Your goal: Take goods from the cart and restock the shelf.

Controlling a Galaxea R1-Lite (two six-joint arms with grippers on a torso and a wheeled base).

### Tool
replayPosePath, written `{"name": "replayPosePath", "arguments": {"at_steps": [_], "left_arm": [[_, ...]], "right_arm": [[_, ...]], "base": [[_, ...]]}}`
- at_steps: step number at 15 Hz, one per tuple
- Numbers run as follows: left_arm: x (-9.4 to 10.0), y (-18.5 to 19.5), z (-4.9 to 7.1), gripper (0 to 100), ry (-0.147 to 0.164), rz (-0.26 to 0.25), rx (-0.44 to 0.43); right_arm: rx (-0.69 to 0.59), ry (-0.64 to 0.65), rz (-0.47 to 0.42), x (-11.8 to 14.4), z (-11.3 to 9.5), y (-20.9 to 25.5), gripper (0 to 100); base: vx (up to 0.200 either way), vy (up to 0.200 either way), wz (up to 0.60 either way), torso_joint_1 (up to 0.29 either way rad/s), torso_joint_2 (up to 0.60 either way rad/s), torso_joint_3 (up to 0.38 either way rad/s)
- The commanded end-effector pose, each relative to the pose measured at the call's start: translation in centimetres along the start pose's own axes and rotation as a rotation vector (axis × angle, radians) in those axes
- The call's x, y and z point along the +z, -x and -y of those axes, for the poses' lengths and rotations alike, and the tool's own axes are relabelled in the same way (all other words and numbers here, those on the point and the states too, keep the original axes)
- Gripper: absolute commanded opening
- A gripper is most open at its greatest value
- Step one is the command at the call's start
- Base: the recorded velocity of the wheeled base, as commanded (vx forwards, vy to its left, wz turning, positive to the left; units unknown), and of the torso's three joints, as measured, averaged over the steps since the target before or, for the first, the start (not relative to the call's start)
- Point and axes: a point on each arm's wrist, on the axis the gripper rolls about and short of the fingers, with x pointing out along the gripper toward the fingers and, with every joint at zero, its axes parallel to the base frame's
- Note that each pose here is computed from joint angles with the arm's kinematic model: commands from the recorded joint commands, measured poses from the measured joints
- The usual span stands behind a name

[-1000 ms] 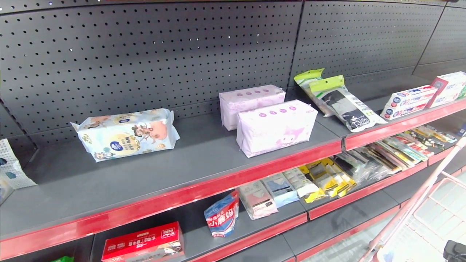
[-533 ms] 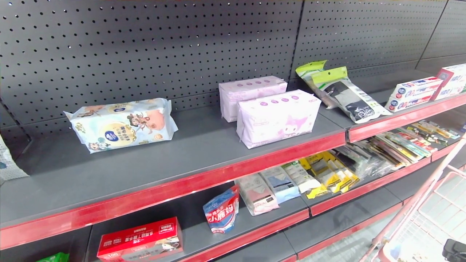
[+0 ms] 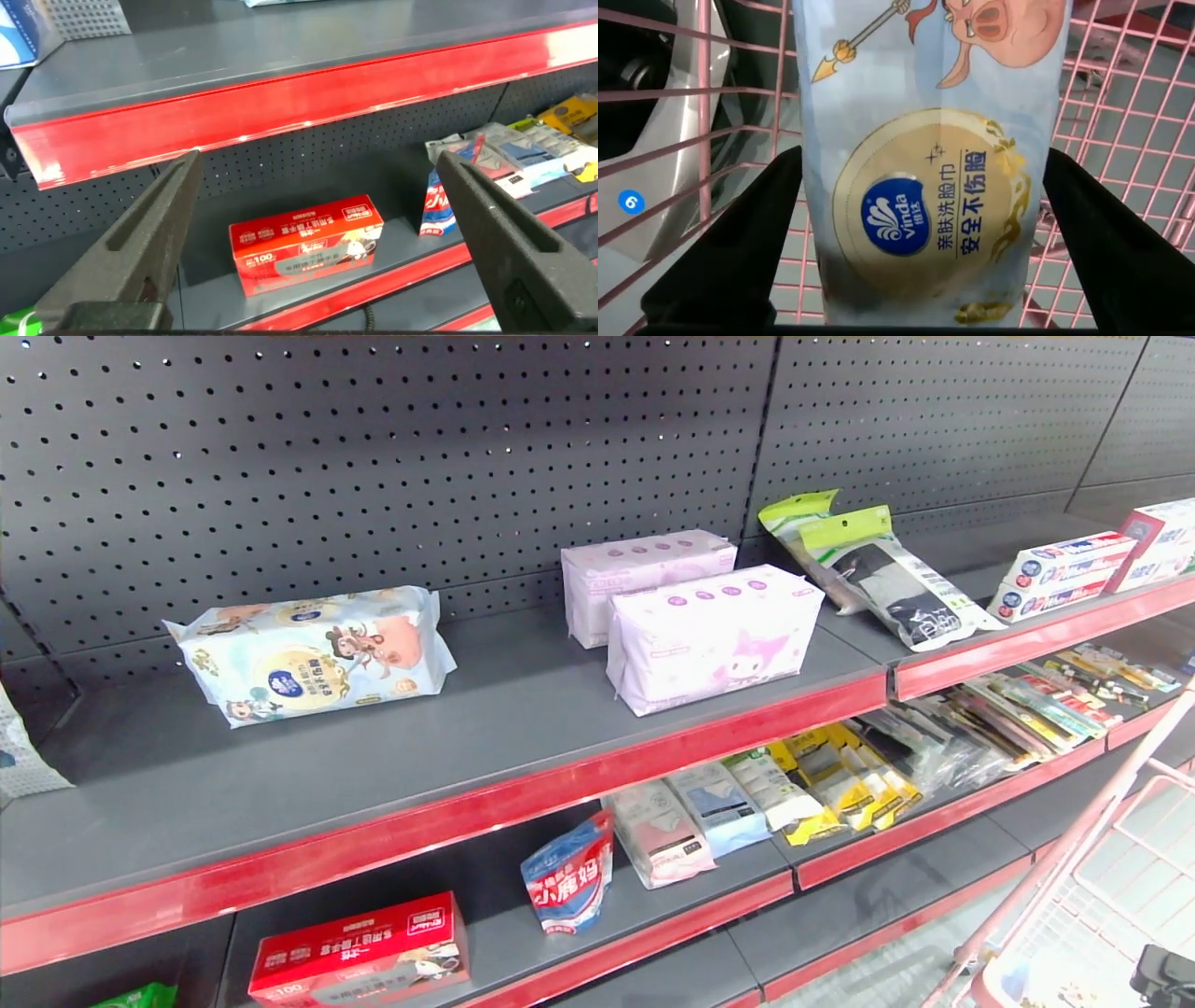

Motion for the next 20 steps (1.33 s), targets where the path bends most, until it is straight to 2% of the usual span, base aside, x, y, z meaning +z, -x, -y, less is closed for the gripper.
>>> {"name": "replayPosePath", "arguments": {"at_steps": [1, 4, 7, 11, 20], "left_arm": [[0.0, 0.0, 0.0, 100, 0.000, 0.000, 0.000], [0.0, 0.0, 0.0, 100, 0.000, 0.000, 0.000], [0.0, 0.0, 0.0, 100, 0.000, 0.000, 0.000], [0.0, 0.0, 0.0, 100, 0.000, 0.000, 0.000], [0.0, 0.0, 0.0, 100, 0.000, 0.000, 0.000]], "right_arm": [[0.011, 0.000, 0.004, -0.1, -0.1, -0.2, 100], [0.014, 0.000, 0.007, -0.1, -0.1, -0.3, 100], [-0.035, 0.009, 0.022, 0.5, 0.3, 0.8, 100], [-0.059, 0.034, -0.018, 0.6, 0.7, 1.3, 100], [0.013, -0.004, -0.022, 0.2, -0.8, 0.4, 100]], "base": [[0.000, 0.000, 0.00, 0.000, 0.00, 0.000], [0.000, 0.000, 0.00, 0.000, 0.00, 0.000], [0.000, 0.000, 0.00, 0.000, 0.00, 0.000], [0.000, 0.000, 0.00, 0.000, 0.00, 0.000], [0.000, 0.000, 0.00, 0.000, 0.00, 0.000]]}}
